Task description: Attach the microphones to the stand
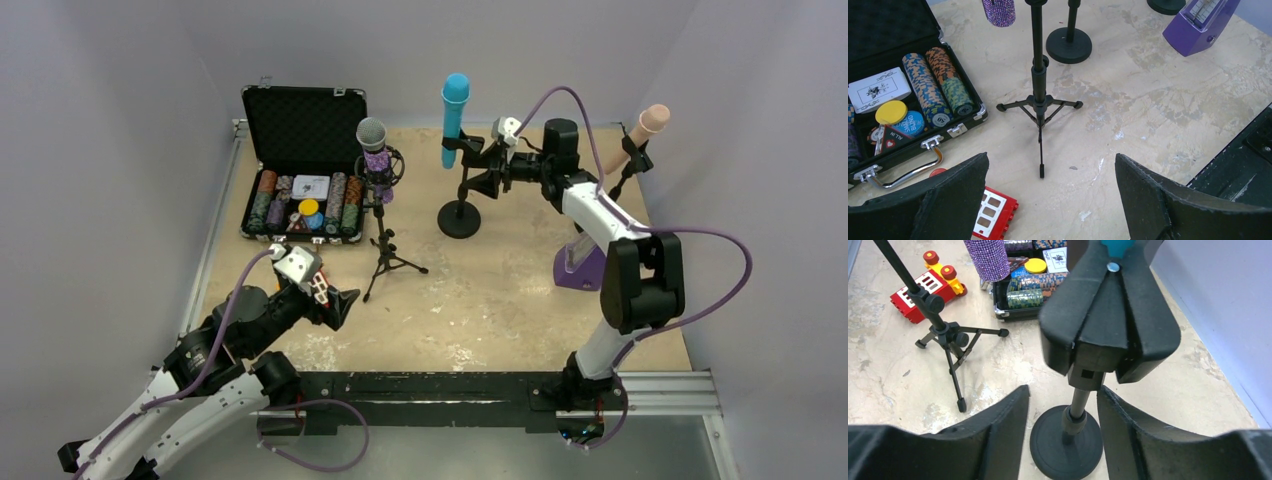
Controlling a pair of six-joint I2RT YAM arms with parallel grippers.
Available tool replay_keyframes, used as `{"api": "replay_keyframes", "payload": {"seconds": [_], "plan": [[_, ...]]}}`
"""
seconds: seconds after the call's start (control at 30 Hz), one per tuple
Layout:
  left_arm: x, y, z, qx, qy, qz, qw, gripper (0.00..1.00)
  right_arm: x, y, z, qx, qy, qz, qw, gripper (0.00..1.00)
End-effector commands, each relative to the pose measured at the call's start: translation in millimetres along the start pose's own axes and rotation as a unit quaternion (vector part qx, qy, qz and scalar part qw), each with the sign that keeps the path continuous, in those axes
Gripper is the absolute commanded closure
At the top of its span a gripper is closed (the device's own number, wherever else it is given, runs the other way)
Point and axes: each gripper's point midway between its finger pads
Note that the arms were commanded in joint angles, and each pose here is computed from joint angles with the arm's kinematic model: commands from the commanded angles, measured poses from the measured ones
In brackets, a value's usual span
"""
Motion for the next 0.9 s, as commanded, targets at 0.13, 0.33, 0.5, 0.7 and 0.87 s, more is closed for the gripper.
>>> {"api": "replay_keyframes", "payload": {"seconds": [0.13,0.33,0.5,0.7,0.87], "plan": [[-4,8,-5,-0.015,-0.011,-0.014,1.0,0.0,5,19,-24,0.001,-0.027,-0.005,1.0,0.36],[-4,11,-10,-0.021,-0.013,-0.016,1.0,0.0,17,23,-44,0.016,-0.053,0.005,0.998,0.32],[-5,8,-11,-0.015,-0.017,-0.021,1.0,0.0,36,23,-61,0.045,-0.068,0.022,0.996,0.28],[-4,9,-15,-0.016,-0.014,-0.034,0.999,0.0,64,30,-82,0.058,-0.077,0.022,0.995,0.26],[-4,6,-18,-0.011,-0.01,-0.055,0.998,0.0,95,40,-100,0.082,-0.073,0.02,0.994,0.25]]}}
Point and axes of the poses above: each gripper's point midway between its finger pads, its own z axis out along the fingers, its own x axis along the line the jaws close on, y = z × x, and after that the axes turned 4 degrees about -z, right-handed
